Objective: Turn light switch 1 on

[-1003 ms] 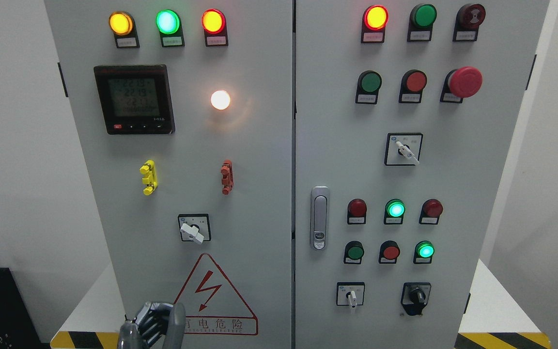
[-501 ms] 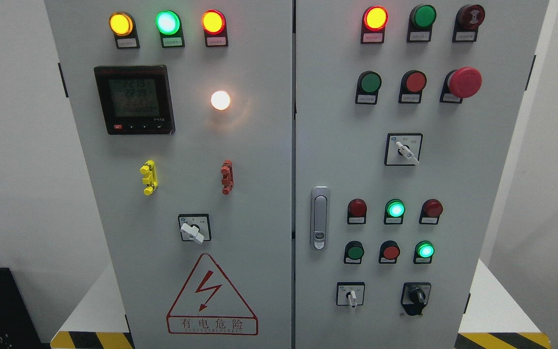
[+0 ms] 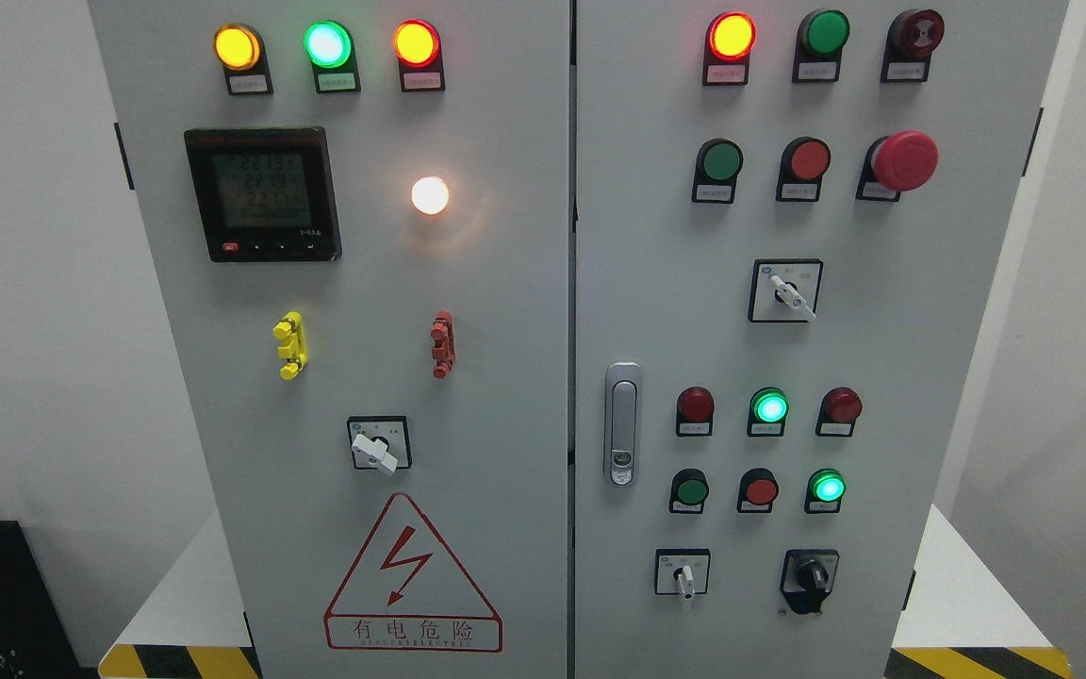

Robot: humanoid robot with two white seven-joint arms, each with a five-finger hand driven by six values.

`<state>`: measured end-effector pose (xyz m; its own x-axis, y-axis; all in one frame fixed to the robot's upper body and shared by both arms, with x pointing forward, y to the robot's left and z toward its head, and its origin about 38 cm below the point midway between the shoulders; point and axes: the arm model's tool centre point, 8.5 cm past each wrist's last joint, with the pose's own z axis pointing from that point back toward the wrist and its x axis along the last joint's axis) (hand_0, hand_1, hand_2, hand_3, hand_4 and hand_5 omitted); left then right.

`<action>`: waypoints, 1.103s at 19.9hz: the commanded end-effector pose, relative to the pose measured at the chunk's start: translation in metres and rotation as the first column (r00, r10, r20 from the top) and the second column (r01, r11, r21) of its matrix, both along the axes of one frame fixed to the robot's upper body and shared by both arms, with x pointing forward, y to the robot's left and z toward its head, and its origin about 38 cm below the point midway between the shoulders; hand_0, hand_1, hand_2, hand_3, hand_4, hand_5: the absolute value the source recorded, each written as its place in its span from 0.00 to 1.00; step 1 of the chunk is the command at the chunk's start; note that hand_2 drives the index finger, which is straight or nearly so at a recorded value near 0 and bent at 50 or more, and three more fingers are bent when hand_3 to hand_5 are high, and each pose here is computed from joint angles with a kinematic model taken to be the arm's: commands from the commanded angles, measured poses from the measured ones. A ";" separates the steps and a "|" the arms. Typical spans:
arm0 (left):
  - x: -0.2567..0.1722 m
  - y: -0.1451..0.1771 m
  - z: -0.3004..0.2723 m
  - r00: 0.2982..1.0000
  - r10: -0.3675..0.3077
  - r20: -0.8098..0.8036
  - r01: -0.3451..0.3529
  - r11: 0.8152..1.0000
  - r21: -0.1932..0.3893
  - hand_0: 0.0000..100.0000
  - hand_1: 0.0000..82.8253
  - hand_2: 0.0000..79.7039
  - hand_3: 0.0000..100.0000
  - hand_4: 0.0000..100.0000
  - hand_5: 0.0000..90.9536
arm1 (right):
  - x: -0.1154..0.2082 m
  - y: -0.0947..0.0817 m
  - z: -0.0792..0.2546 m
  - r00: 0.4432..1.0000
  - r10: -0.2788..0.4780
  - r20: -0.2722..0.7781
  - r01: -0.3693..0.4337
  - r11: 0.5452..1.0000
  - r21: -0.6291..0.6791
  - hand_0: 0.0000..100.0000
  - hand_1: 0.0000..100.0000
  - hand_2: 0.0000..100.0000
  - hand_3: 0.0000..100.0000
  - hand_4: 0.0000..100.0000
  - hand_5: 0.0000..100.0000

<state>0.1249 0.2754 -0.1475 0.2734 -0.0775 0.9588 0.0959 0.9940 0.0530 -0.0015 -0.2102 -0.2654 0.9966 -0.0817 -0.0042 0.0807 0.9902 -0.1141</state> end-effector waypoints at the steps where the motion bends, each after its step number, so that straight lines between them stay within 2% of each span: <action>1: -0.171 0.016 -0.084 0.767 0.037 -0.640 -0.054 0.999 -0.007 0.13 0.23 0.05 0.19 0.21 0.00 | 0.000 0.000 0.000 1.000 0.000 0.000 0.000 1.000 0.000 0.31 0.00 0.00 0.00 0.00 0.00; 3: -0.175 0.010 -0.090 0.688 0.017 -0.725 -0.042 0.999 -0.017 0.13 0.23 0.00 0.11 0.12 0.00 | 0.000 0.000 0.000 1.000 0.000 0.000 0.000 1.000 0.000 0.31 0.00 0.00 0.00 0.00 0.00; 5: -0.173 0.006 -0.092 0.654 0.005 -0.757 -0.027 0.999 -0.017 0.14 0.21 0.00 0.00 0.04 0.00 | 0.000 0.000 0.000 1.000 0.000 0.000 0.000 1.000 0.000 0.30 0.00 0.00 0.00 0.00 0.00; 8: -0.178 0.001 -0.093 0.633 -0.022 -0.774 0.028 1.000 -0.005 0.13 0.20 0.00 0.00 0.02 0.00 | 0.000 0.000 0.000 1.000 -0.001 0.000 0.001 1.000 0.000 0.30 0.00 0.00 0.00 0.00 0.00; 11: -0.186 -0.010 -0.093 0.605 -0.039 -0.796 0.034 0.999 -0.023 0.15 0.19 0.00 0.00 0.01 0.00 | 0.000 0.000 0.000 1.000 0.000 0.000 0.000 1.000 0.000 0.30 0.00 0.00 0.00 0.00 0.00; 14: -0.195 -0.024 -0.098 0.517 -0.055 -0.854 0.028 0.998 -0.047 0.17 0.18 0.00 0.00 0.02 0.00 | 0.000 0.000 0.000 1.000 0.000 0.000 0.000 1.000 0.000 0.30 0.00 0.00 0.00 0.00 0.00; 17: -0.196 -0.025 -0.104 0.380 -0.065 -0.923 0.013 0.998 -0.065 0.18 0.16 0.00 0.00 0.00 0.00 | 0.000 0.000 0.000 1.000 0.000 0.000 0.000 1.000 0.000 0.30 0.00 0.00 0.00 0.00 0.00; 18: -0.194 -0.025 -0.105 0.362 -0.069 -0.929 0.009 0.997 -0.070 0.18 0.16 0.00 0.00 0.00 0.00 | 0.001 0.000 0.000 1.000 0.000 0.002 0.000 1.000 0.000 0.30 0.00 0.00 0.00 0.00 0.00; 22: -0.188 -0.028 -0.106 0.364 -0.069 -0.929 0.011 0.997 -0.070 0.19 0.12 0.00 0.00 0.00 0.00 | 0.000 0.000 0.000 1.000 0.000 0.000 0.000 1.000 0.000 0.30 0.00 0.00 0.00 0.00 0.00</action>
<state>-0.0265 0.2567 -0.2561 0.9652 -0.0819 0.2483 0.1136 0.9867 -0.1164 -0.0014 -0.2102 -0.2654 0.9967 -0.0816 -0.0041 0.0806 0.9902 -0.1141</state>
